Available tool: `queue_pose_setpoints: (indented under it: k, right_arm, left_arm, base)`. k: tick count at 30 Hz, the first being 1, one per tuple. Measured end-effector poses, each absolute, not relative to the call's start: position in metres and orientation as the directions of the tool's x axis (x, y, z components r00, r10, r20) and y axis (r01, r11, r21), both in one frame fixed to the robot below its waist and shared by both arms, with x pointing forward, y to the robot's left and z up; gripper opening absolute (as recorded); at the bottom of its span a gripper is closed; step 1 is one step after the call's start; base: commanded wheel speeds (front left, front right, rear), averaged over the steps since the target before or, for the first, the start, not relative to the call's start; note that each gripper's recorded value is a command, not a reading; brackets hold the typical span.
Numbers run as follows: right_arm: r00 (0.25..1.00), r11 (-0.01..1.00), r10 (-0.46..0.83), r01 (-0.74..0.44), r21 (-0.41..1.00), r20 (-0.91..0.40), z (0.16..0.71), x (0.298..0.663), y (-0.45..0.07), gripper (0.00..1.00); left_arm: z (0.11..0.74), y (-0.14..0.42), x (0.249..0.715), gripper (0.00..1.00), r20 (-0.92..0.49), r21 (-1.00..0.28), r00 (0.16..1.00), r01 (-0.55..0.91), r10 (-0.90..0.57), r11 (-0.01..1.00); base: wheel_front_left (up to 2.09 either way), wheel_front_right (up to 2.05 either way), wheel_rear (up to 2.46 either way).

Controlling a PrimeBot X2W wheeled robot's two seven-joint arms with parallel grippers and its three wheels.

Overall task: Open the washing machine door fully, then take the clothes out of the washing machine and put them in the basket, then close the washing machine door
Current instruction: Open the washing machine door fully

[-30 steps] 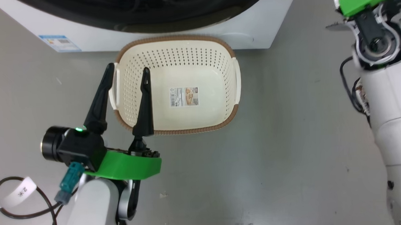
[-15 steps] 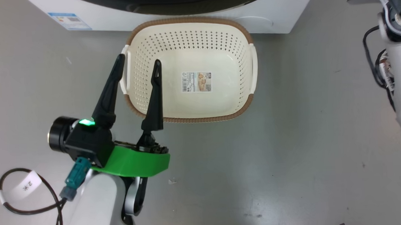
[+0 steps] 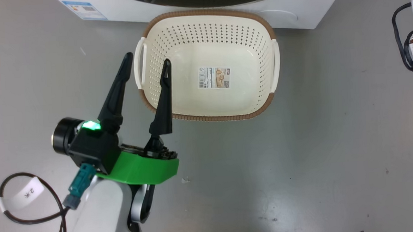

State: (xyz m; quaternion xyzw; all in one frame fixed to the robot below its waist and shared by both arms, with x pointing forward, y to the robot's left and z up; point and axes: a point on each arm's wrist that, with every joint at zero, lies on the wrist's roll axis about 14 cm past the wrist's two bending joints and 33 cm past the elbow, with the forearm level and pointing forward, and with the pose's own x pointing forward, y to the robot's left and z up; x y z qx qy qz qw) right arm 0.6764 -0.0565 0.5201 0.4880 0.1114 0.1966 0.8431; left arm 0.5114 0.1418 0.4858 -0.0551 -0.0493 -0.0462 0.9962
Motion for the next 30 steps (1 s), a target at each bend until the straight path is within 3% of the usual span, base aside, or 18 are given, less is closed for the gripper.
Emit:
queue_pose_setpoints:
  k: [30]
  right_arm:
    - [0.832, 0.412, 0.554, -0.257, 0.874, -0.017, 0.526, 0.669, -0.041, 0.0]
  left_arm:
    - [0.483, 0.139, 0.515, 1.0, 0.101, -0.113, 0.991, 0.102, -0.091, 0.988]
  base:
    - [0.0, 0.0, 0.0]
